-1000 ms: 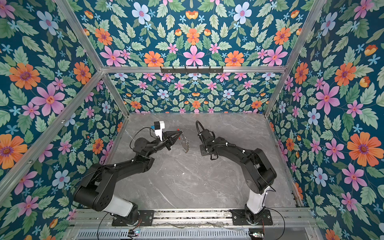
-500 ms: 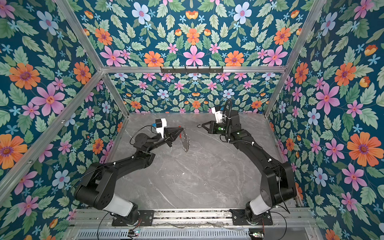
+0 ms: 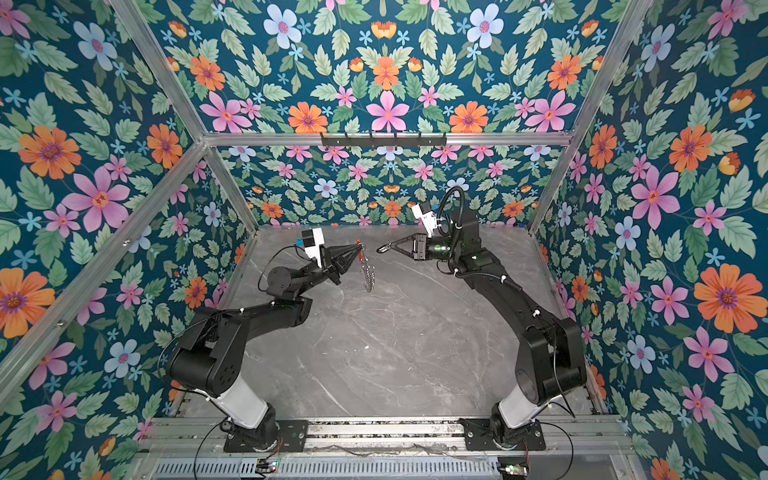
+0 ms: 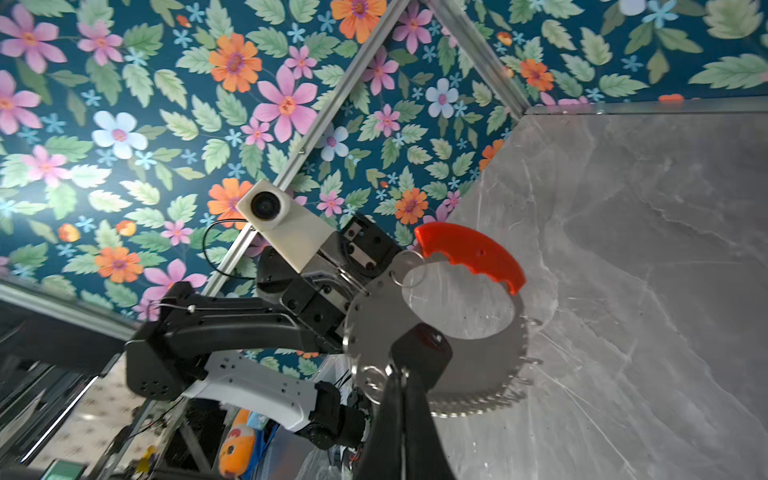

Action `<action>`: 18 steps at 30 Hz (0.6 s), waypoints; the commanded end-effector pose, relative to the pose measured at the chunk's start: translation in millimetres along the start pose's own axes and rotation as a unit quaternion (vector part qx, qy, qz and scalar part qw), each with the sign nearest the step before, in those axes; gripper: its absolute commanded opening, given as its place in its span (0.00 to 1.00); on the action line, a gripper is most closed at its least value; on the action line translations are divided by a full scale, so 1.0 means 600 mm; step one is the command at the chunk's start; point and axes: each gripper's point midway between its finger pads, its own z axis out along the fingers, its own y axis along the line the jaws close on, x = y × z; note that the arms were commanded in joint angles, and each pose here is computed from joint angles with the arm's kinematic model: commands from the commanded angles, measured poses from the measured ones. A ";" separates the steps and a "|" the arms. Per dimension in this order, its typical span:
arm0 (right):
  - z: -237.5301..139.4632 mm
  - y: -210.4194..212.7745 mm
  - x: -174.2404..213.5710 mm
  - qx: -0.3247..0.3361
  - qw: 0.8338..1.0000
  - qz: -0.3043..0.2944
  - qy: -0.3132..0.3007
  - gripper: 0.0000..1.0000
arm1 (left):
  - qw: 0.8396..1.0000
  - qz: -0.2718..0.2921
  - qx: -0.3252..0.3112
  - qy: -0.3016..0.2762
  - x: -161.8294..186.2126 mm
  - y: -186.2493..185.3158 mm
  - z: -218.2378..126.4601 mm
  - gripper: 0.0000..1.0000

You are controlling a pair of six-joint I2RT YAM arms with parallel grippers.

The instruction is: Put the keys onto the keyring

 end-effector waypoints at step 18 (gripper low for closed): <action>-0.001 -0.250 0.329 0.334 0.880 0.150 0.303 0.00 | 0.997 0.046 -0.008 0.061 0.005 -0.009 -0.009 0.00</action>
